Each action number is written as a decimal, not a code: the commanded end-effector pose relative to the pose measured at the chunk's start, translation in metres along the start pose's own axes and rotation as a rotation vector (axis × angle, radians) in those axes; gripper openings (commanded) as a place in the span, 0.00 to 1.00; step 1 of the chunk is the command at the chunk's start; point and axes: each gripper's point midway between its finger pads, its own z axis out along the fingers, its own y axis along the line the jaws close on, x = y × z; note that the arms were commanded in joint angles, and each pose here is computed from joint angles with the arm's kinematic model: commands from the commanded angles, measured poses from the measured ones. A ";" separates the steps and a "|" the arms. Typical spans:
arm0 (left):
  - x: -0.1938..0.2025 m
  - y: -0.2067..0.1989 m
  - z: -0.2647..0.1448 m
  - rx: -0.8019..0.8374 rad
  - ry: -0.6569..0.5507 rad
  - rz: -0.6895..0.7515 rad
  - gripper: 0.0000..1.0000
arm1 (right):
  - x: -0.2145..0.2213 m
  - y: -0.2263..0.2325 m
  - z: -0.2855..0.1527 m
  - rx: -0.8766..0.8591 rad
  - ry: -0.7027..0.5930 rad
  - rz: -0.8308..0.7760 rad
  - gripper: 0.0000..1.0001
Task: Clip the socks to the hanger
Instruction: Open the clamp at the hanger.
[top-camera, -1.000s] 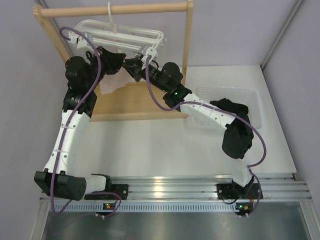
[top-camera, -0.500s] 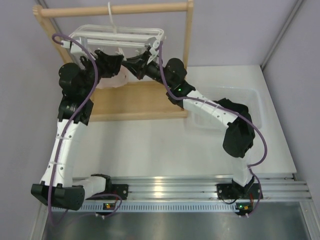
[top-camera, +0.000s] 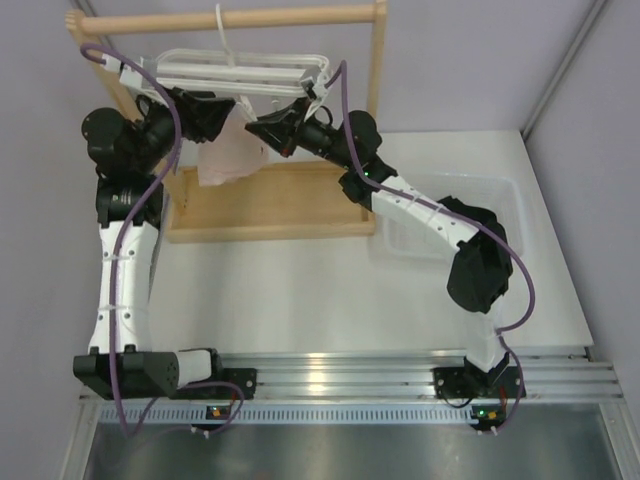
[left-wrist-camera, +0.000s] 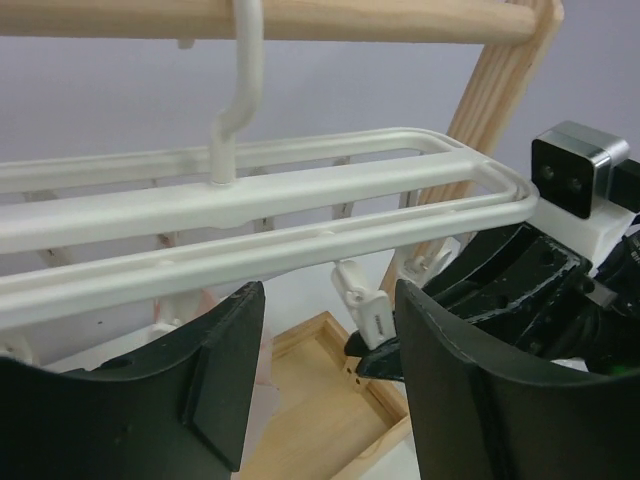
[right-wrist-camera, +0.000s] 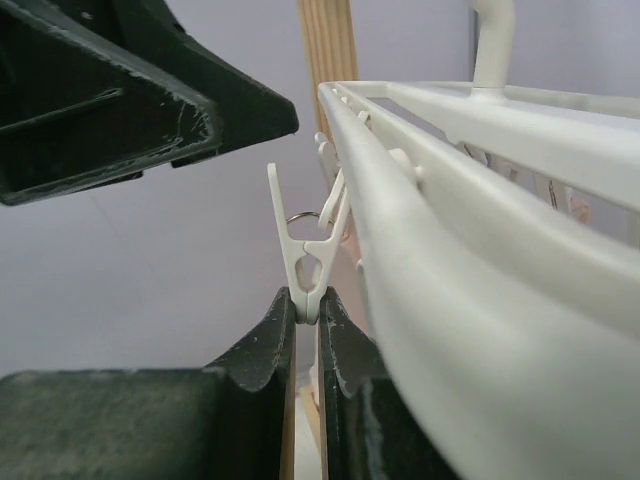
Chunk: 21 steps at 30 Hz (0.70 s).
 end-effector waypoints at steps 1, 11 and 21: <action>-0.023 -0.023 -0.001 0.235 -0.002 -0.001 0.59 | -0.031 0.009 0.002 -0.072 -0.073 0.018 0.00; -0.022 -0.045 -0.011 0.497 0.017 0.036 0.55 | -0.028 0.011 0.001 -0.112 -0.064 0.058 0.00; -0.010 -0.035 -0.006 0.492 0.007 0.011 0.51 | -0.026 0.015 0.001 -0.135 -0.062 0.068 0.00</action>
